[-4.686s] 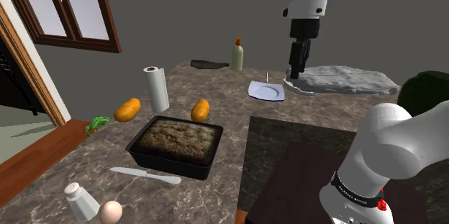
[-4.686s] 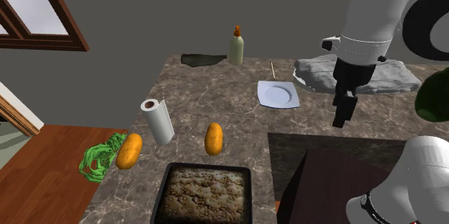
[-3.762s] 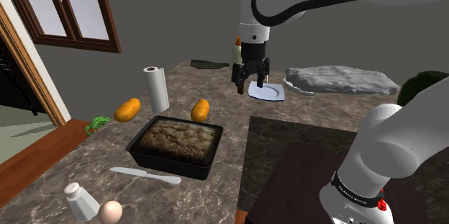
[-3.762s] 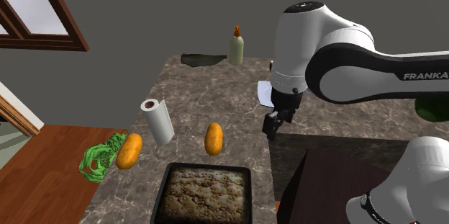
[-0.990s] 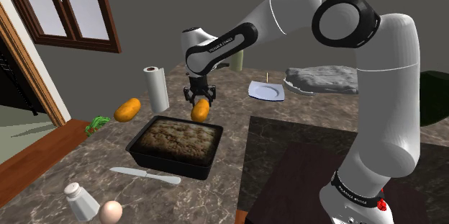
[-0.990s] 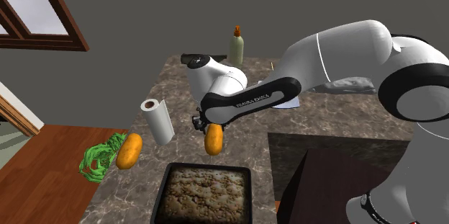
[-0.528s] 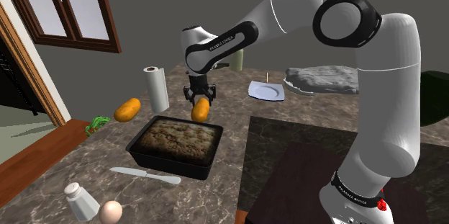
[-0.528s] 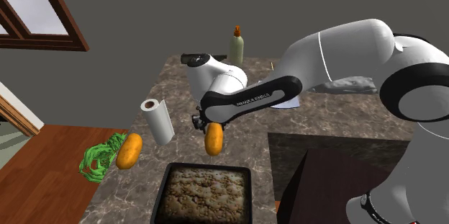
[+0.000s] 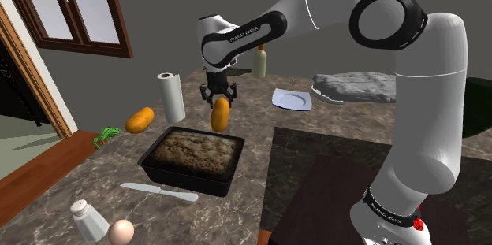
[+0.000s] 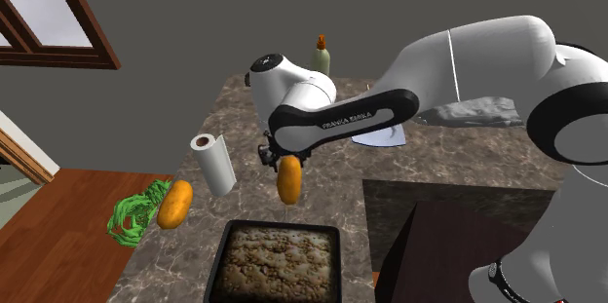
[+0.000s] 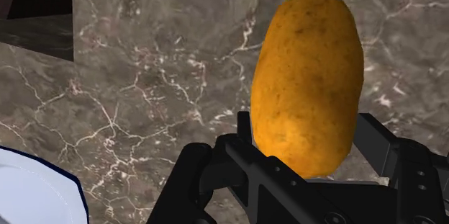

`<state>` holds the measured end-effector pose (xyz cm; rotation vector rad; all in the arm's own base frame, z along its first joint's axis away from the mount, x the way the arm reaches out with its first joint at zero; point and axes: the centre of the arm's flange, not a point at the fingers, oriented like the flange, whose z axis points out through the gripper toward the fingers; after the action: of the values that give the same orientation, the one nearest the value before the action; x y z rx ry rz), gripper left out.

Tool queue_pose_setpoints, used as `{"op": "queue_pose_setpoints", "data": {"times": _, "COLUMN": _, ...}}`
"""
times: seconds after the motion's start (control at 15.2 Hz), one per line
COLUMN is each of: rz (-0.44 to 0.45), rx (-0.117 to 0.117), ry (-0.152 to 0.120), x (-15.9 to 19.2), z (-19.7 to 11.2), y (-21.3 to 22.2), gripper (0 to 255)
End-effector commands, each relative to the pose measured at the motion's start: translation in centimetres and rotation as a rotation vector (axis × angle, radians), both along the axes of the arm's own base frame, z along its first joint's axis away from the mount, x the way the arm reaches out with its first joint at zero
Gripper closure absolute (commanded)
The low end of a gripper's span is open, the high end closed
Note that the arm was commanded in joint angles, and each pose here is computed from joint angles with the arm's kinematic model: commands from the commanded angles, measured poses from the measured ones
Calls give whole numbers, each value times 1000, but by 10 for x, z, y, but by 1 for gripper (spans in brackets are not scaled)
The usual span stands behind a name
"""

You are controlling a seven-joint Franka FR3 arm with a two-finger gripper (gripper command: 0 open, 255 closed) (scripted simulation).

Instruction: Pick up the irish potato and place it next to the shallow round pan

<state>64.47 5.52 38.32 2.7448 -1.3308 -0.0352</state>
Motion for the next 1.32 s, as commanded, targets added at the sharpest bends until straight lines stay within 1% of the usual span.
{"op": "queue_pose_setpoints", "data": {"times": 0.0, "rz": 0, "rx": 0, "ry": 0, "x": -1, "z": 10, "y": 1, "gripper": 255}}
{"op": "queue_pose_setpoints", "data": {"times": 1.06, "rz": 0, "rx": 0, "ry": 0, "x": -1, "z": 91, "y": 1, "gripper": 255}}
{"op": "queue_pose_setpoints", "data": {"times": 1.25, "rz": 0, "rx": 0, "ry": 0, "x": -29, "z": 91, "y": -26, "gripper": 255}}
